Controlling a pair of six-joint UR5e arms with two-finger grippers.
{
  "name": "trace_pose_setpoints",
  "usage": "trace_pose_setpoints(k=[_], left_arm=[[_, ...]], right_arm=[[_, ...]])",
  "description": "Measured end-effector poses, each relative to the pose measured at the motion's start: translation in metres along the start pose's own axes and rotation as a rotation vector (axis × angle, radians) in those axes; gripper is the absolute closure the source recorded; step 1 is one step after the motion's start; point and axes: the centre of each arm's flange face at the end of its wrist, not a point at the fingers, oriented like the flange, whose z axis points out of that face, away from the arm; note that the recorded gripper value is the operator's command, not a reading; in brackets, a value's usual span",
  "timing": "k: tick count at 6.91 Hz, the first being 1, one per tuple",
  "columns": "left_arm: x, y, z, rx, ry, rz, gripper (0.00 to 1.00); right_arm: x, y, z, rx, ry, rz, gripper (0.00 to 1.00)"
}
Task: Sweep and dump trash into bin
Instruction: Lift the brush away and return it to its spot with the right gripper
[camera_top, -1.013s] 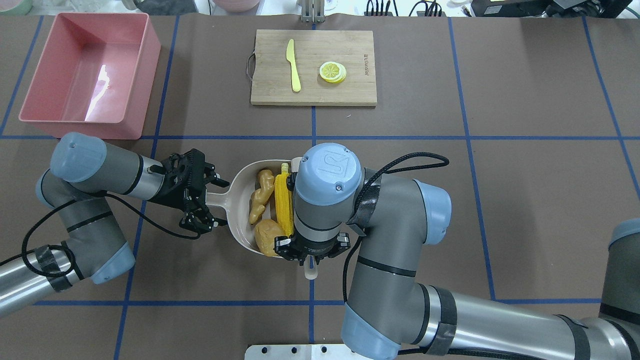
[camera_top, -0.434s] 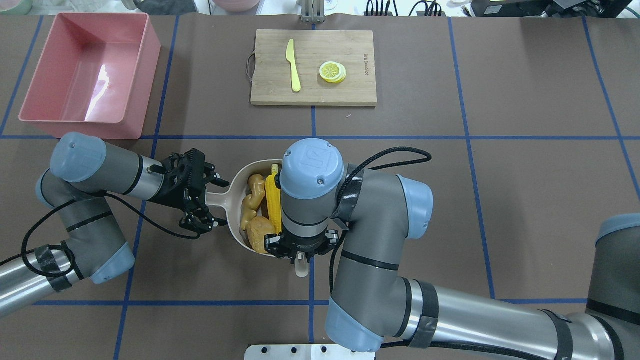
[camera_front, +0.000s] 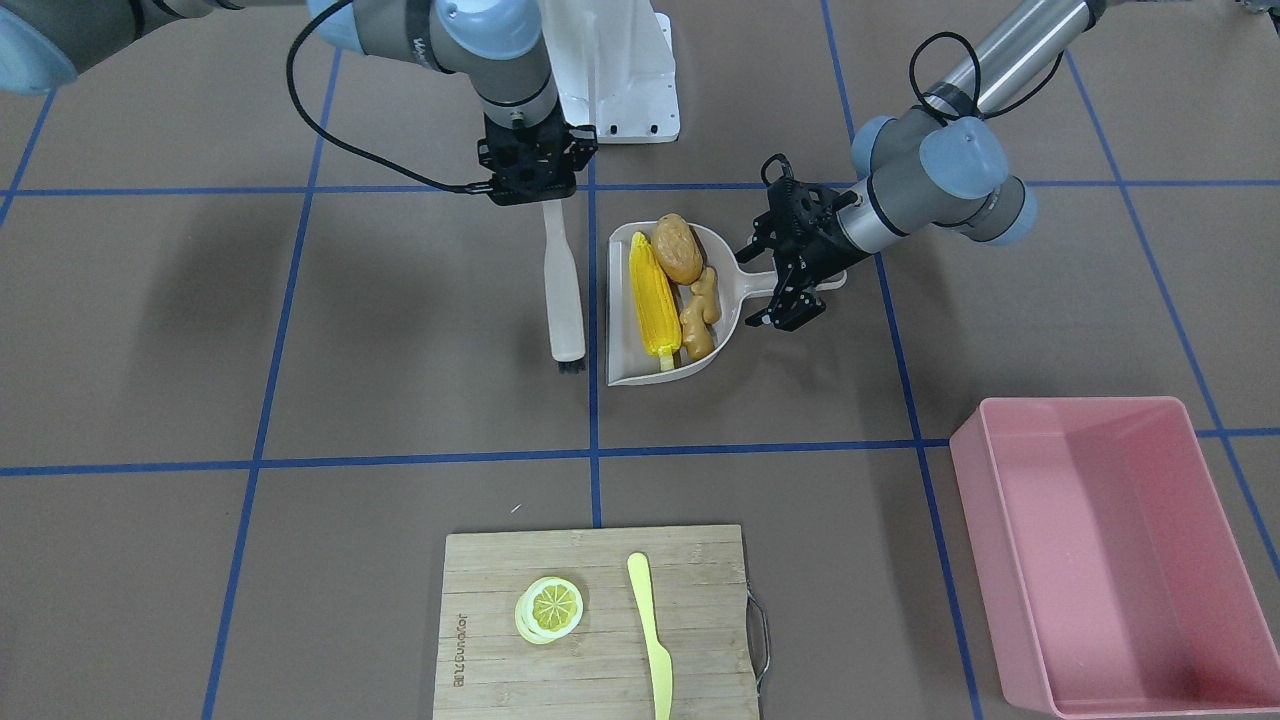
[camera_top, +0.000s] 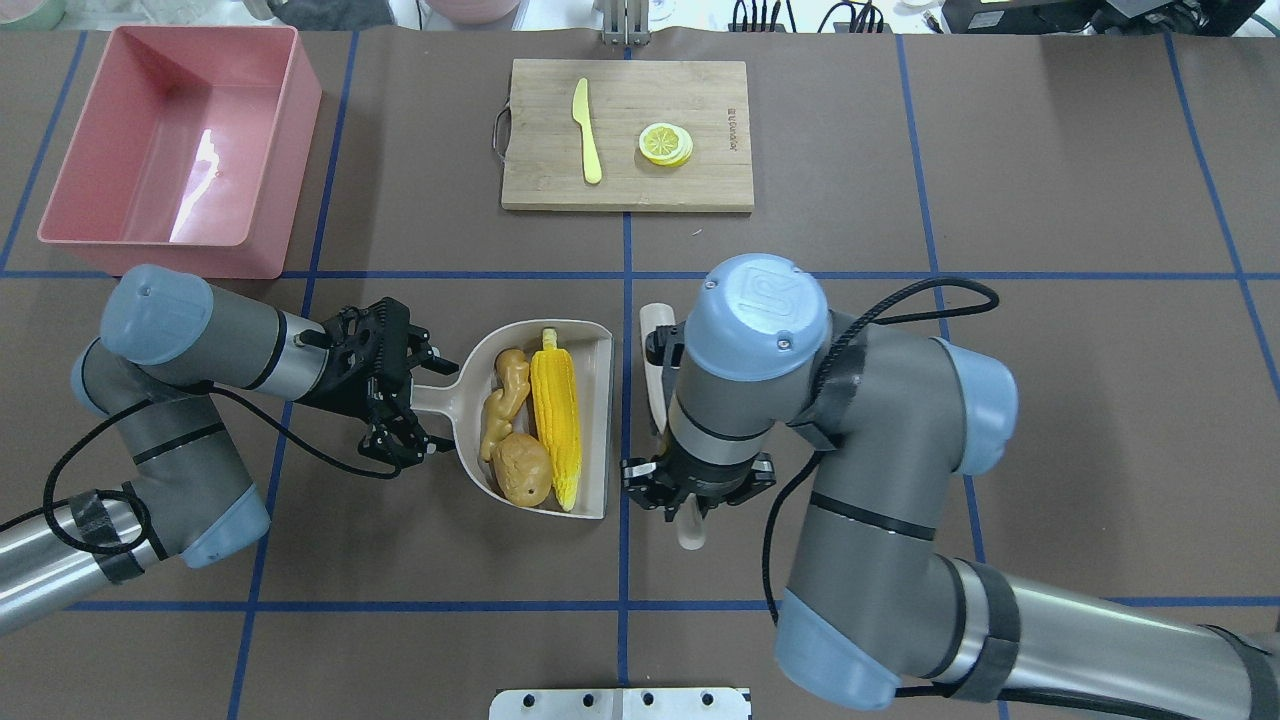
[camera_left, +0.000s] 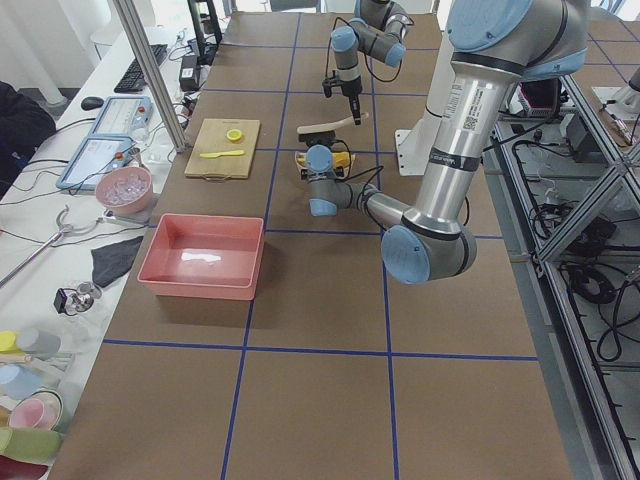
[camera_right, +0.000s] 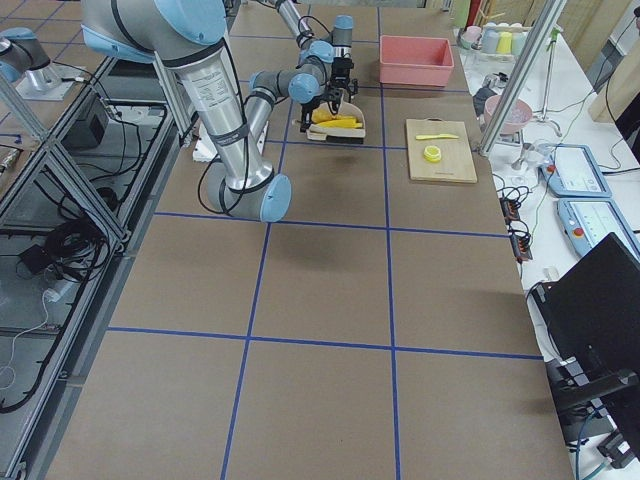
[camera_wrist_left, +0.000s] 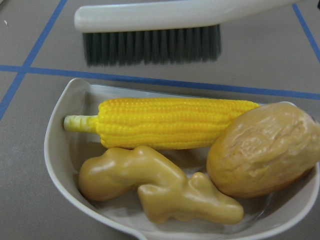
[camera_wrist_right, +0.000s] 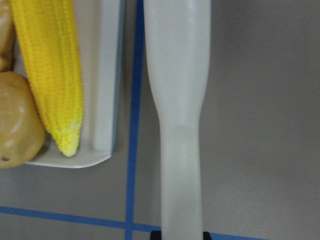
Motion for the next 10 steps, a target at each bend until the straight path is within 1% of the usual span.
trace_pose_setpoints(k=[2,3,6,7,8,9,10], left_arm=[[0.000,0.000,0.000,0.000,0.000,0.000,0.03],[0.000,0.000,0.000,0.000,0.000,0.000,0.03],[0.000,0.000,0.000,0.000,0.000,0.000,0.03],[0.000,0.000,0.000,0.000,-0.001,0.000,0.04],[0.000,0.000,0.000,-0.001,-0.001,0.000,0.12],[0.000,0.000,0.000,0.000,-0.001,0.000,0.30],[0.000,-0.001,0.000,0.000,-0.001,0.001,0.55]], right_arm=[[0.063,0.002,-0.022,0.020,0.039,0.053,1.00],[0.101,0.004,-0.029,0.031,0.060,0.063,1.00],[0.231,-0.001,-0.040,0.060,0.150,0.099,1.00],[0.281,-0.002,-0.042,0.075,0.156,0.099,1.00],[0.332,0.003,-0.040,0.086,0.148,0.089,1.00],[0.374,0.011,-0.037,0.096,0.143,0.076,1.00],[0.409,0.017,-0.031,0.110,0.137,0.066,1.00]])
